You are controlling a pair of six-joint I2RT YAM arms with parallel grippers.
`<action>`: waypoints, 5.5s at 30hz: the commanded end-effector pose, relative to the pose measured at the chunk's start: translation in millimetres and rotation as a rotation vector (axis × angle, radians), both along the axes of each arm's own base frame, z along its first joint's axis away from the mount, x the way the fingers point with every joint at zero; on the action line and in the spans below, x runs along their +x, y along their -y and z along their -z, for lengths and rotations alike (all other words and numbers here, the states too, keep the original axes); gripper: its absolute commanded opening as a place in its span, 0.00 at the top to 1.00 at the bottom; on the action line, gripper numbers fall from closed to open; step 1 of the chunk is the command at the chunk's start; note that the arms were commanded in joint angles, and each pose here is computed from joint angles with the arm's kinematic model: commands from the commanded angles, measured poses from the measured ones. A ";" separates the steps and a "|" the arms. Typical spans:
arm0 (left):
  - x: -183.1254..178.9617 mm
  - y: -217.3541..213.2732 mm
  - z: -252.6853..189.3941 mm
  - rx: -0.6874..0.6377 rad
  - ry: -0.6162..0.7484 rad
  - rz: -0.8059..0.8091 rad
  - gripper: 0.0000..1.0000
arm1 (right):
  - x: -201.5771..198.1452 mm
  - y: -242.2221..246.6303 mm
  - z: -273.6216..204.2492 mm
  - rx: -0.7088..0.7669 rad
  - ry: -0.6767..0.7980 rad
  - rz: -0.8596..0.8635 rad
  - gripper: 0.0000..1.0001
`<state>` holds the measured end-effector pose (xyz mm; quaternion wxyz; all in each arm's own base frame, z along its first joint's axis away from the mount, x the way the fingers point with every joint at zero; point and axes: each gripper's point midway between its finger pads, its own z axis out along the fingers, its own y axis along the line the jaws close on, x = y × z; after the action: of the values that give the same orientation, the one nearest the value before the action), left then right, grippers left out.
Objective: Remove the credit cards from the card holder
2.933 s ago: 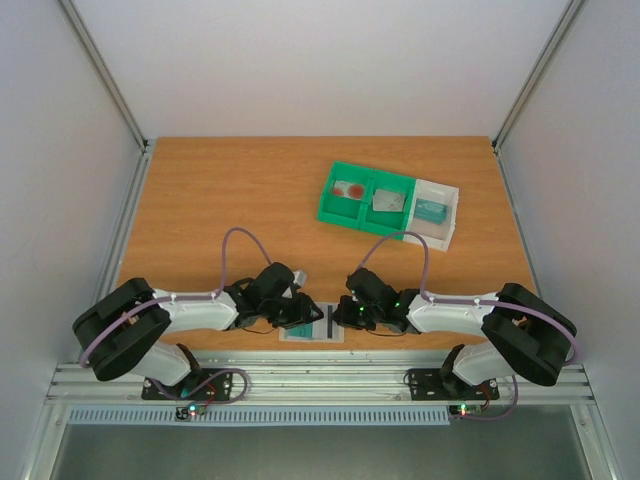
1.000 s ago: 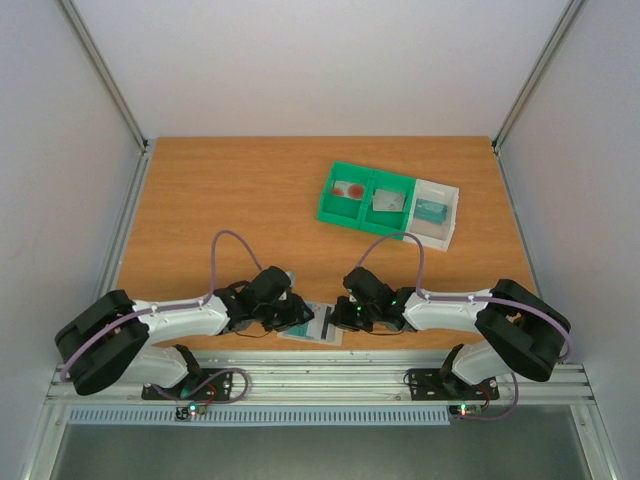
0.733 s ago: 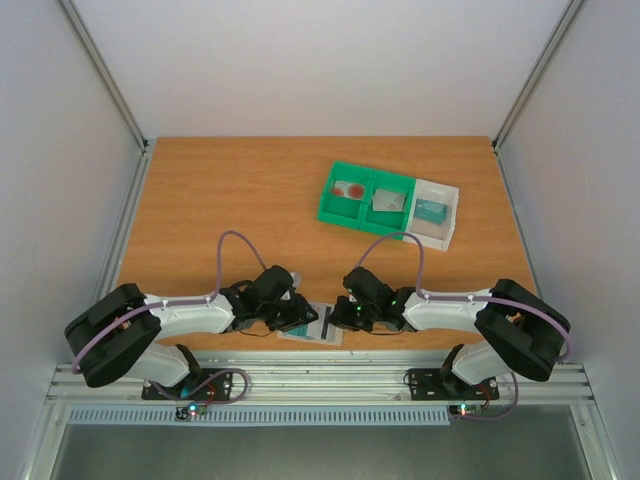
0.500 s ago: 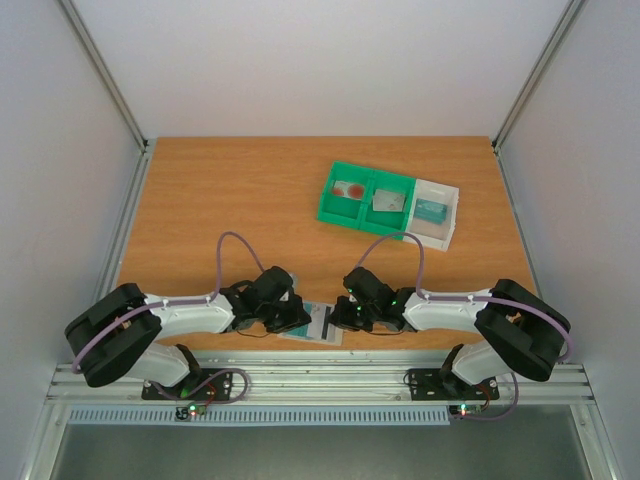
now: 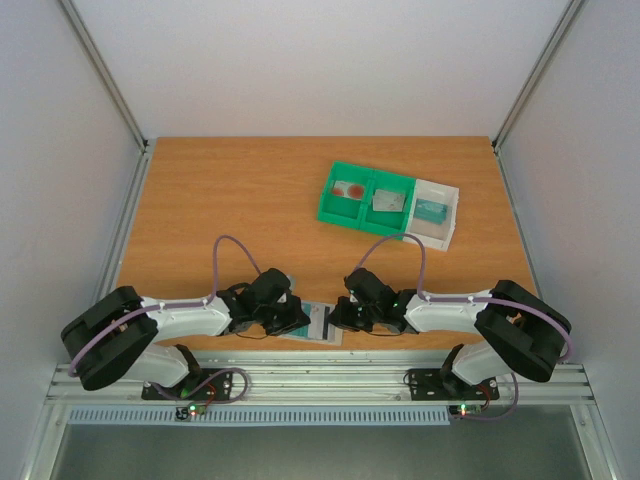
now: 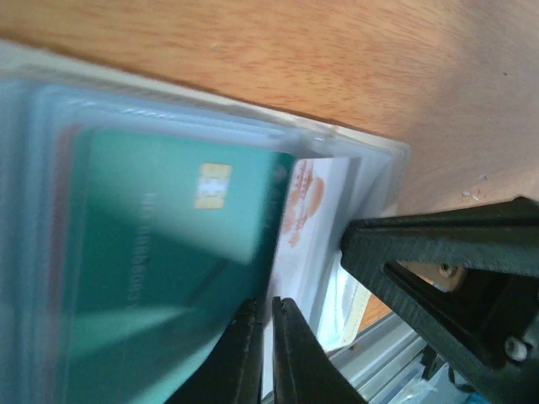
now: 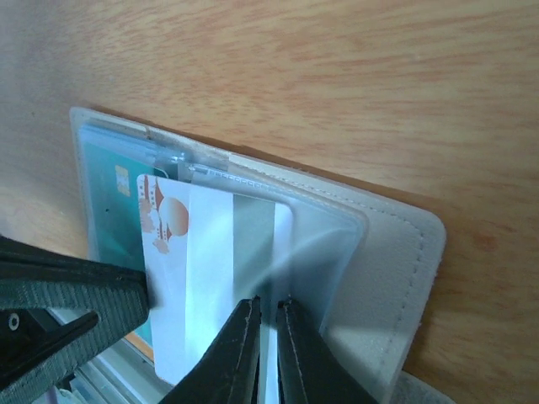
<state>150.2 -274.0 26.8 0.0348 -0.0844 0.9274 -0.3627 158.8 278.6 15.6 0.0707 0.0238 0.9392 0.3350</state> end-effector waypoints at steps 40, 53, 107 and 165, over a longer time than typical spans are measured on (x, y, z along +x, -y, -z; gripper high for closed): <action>8.3 -3.1 -27.1 -0.130 0.091 -0.061 1.00 | -12.1 18.8 31.0 -0.094 -0.054 0.008 0.91; 9.6 -9.7 -20.6 -0.072 0.093 -0.068 0.69 | -12.5 16.7 33.0 -0.082 -0.063 0.012 0.91; 9.8 22.8 -38.7 -0.268 0.113 0.017 0.92 | -14.5 10.1 39.1 -0.051 -0.089 0.008 0.87; 43.4 -35.1 -144.9 0.110 0.985 0.165 1.00 | 17.5 5.9 -150.4 -0.009 -0.089 0.164 0.76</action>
<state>179.5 -240.8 149.9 0.3581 0.1125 0.8540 -0.3602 182.0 291.5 157.5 0.0871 0.0607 0.9229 0.3701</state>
